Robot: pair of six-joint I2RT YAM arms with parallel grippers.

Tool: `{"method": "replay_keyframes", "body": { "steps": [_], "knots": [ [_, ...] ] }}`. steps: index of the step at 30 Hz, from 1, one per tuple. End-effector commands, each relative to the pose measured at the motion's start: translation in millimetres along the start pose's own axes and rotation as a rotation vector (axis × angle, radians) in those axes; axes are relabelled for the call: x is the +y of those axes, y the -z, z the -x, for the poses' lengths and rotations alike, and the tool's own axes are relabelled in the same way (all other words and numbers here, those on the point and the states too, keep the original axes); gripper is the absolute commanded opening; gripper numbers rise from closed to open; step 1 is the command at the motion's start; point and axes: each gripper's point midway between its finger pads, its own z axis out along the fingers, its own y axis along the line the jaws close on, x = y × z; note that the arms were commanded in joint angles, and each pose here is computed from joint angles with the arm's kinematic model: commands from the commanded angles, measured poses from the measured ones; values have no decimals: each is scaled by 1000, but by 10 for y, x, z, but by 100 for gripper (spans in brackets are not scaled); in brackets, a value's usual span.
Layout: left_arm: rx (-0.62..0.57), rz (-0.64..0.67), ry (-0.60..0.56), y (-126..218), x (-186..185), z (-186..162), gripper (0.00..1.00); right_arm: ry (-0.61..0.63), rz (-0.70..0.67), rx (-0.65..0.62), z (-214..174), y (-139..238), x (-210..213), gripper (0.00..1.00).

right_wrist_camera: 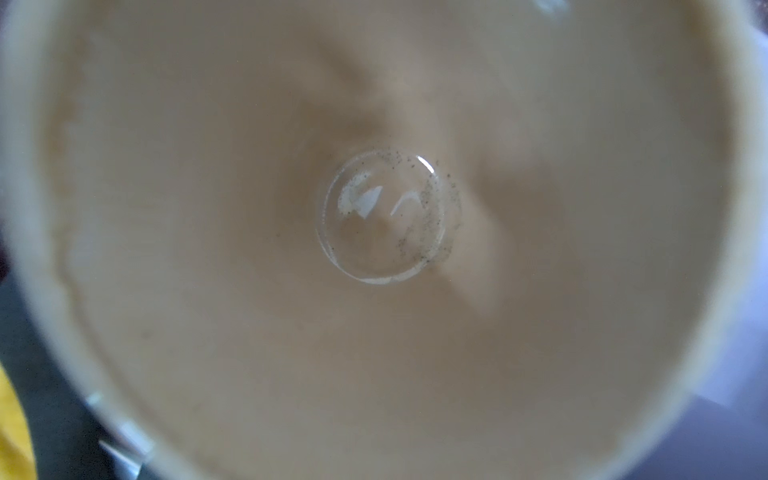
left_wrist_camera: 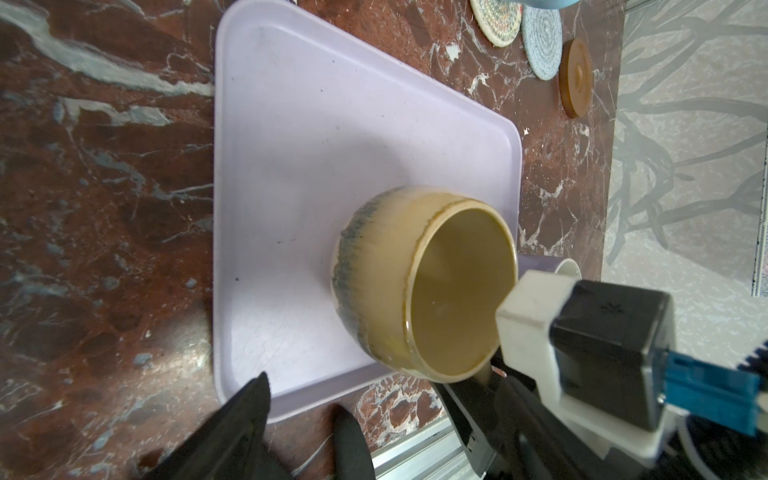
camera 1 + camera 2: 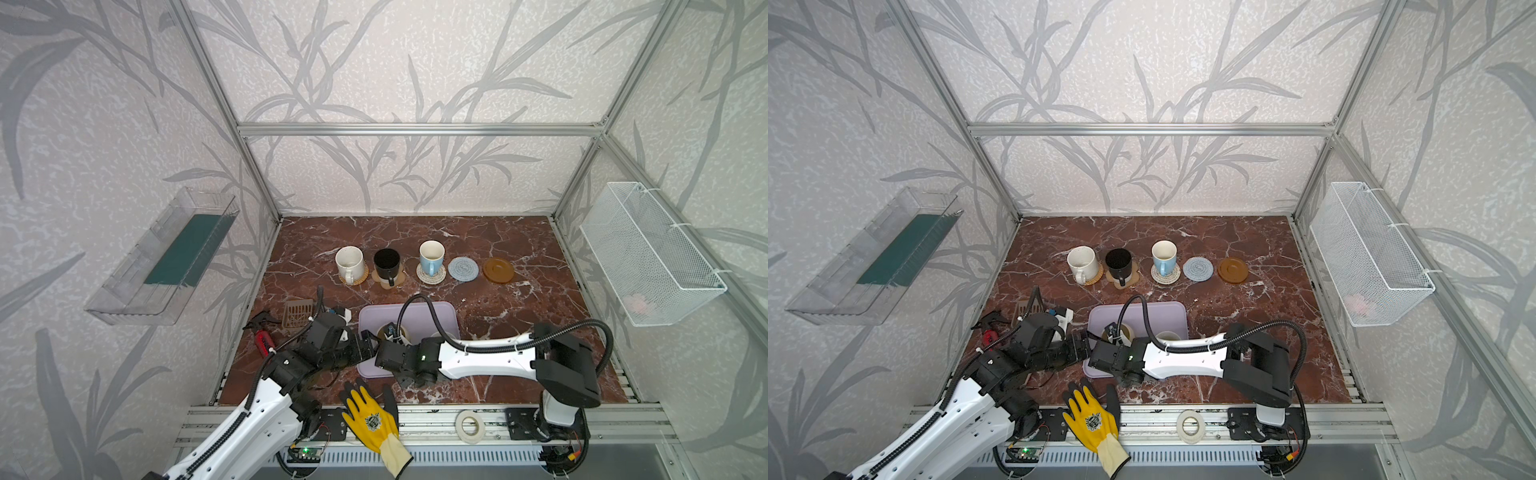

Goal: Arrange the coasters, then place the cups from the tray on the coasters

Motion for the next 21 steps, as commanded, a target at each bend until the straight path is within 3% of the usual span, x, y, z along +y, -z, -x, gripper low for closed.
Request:
{"method": "replay_keyframes", "body": {
  "steps": [1, 5, 13, 21],
  "knots": [
    [-10, 14, 9, 12, 33, 11, 88, -5, 12, -57, 150, 154, 24, 5],
    [-41, -15, 4, 76, -48, 69, 88, -19, 31, -97, 242, 297, 16, 0],
    [-93, -82, -18, 214, -246, 182, 90, -32, 50, -170, 416, 561, -14, 0],
    [-100, -80, -17, 172, -250, 217, 90, -21, 67, -106, 299, 434, 53, 0]
  ]
}}
